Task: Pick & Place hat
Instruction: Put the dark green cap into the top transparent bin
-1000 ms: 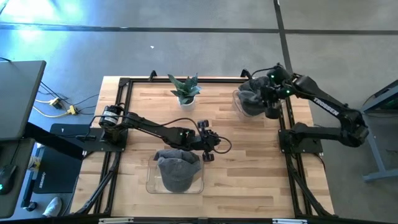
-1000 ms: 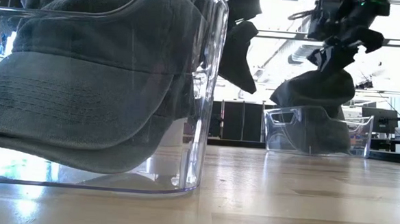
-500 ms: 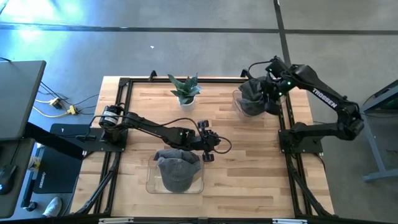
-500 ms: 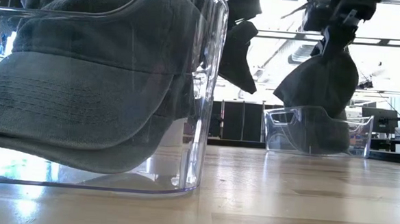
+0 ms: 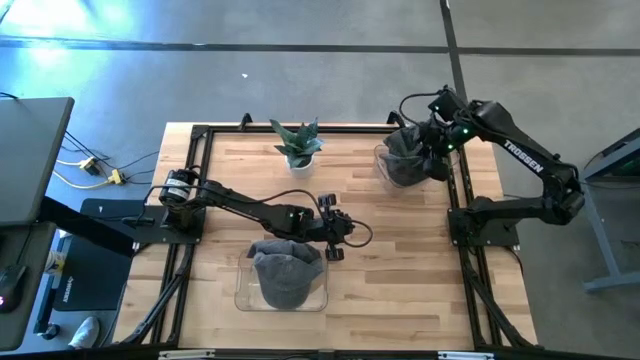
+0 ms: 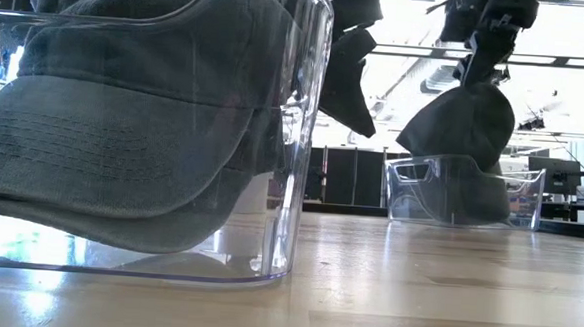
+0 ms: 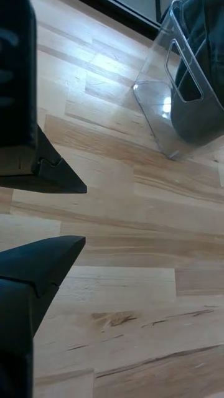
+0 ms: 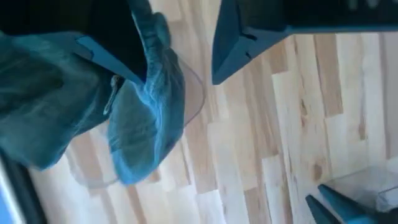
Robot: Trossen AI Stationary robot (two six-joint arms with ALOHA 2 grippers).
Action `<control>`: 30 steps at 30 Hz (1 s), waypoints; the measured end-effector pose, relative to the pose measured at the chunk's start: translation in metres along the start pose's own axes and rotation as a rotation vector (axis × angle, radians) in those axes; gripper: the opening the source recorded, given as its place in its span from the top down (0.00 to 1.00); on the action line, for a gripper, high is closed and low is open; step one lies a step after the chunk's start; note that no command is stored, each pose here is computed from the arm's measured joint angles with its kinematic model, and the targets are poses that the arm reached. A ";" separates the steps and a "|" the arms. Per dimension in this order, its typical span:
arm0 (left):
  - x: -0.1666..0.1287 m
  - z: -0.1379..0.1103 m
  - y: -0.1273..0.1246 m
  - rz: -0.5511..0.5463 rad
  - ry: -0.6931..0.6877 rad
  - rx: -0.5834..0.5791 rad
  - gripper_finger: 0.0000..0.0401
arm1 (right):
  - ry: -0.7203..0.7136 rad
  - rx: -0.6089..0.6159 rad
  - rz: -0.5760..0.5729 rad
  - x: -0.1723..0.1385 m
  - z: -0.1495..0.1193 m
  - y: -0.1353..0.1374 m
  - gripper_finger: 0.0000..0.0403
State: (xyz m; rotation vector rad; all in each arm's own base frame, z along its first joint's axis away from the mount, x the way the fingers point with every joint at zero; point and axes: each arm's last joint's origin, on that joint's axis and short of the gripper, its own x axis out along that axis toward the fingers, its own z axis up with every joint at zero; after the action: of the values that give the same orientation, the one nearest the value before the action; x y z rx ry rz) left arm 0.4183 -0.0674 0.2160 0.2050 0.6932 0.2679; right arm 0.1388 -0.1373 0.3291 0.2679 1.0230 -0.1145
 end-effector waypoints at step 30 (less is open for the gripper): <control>0.000 0.000 0.000 -0.002 -0.004 -0.002 0.71 | -0.045 -0.107 -0.412 -0.011 0.008 -0.010 0.53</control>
State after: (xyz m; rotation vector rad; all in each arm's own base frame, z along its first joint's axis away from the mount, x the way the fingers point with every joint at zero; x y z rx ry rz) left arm 0.4186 -0.0675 0.2162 0.2029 0.6897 0.2659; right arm 0.1374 -0.1489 0.3408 -0.0457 1.0252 -0.4353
